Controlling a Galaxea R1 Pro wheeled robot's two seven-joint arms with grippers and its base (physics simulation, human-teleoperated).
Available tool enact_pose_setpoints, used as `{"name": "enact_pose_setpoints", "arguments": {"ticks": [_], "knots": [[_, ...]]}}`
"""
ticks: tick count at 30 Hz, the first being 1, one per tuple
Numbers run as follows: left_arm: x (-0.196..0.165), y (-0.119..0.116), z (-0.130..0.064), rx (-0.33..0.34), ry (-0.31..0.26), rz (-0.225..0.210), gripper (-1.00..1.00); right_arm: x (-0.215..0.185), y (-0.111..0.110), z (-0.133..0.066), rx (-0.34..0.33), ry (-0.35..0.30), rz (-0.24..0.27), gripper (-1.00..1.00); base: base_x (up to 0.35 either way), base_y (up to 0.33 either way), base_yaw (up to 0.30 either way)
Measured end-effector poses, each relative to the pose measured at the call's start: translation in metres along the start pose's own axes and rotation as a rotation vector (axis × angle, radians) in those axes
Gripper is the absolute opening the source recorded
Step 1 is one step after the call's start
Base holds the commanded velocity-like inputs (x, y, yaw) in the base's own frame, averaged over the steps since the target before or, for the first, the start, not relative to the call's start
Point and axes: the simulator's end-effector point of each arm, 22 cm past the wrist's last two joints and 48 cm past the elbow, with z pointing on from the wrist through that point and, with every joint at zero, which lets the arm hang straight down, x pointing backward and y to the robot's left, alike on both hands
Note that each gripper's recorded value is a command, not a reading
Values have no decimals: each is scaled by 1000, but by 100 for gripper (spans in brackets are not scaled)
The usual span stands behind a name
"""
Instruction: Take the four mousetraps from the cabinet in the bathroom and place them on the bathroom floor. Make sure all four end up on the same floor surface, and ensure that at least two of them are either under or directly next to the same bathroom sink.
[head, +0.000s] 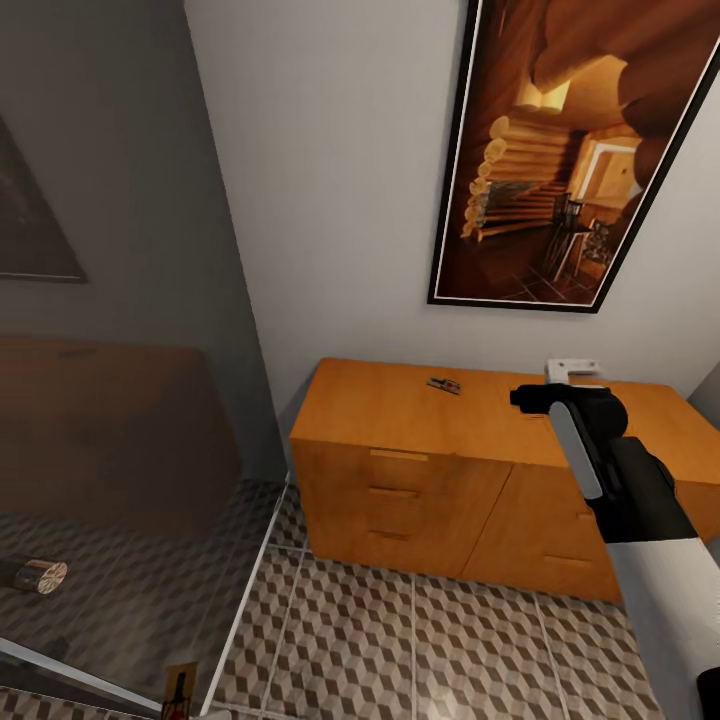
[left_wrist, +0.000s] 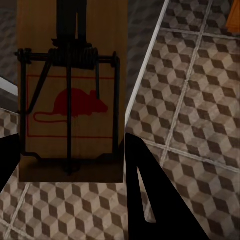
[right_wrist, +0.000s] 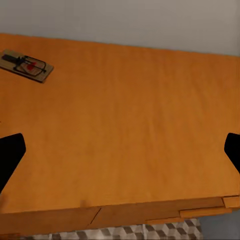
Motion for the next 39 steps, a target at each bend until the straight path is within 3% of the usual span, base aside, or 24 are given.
{"name": "enact_pose_setpoints", "arguments": {"ticks": [4,9,17,27,39], "knots": [[0,-1,0,1,0,-1,-100,-2,11,25,-11,77,16,100,0,0,0],[0,-1,0,1,1,0,-100,1,23,32,-30,109,11,100,0,0,0],[1,-1,0,1,5,1,-100,2,64,27,-127,101,-77,100,0,0,2],[8,-1,0,0,32,10,-100,-11,70,21,-149,65,-78,100,0,0,131],[12,-2,-1,3,40,12,-100,-8,80,22,-189,69,-79,100,0,-29,235]]}}
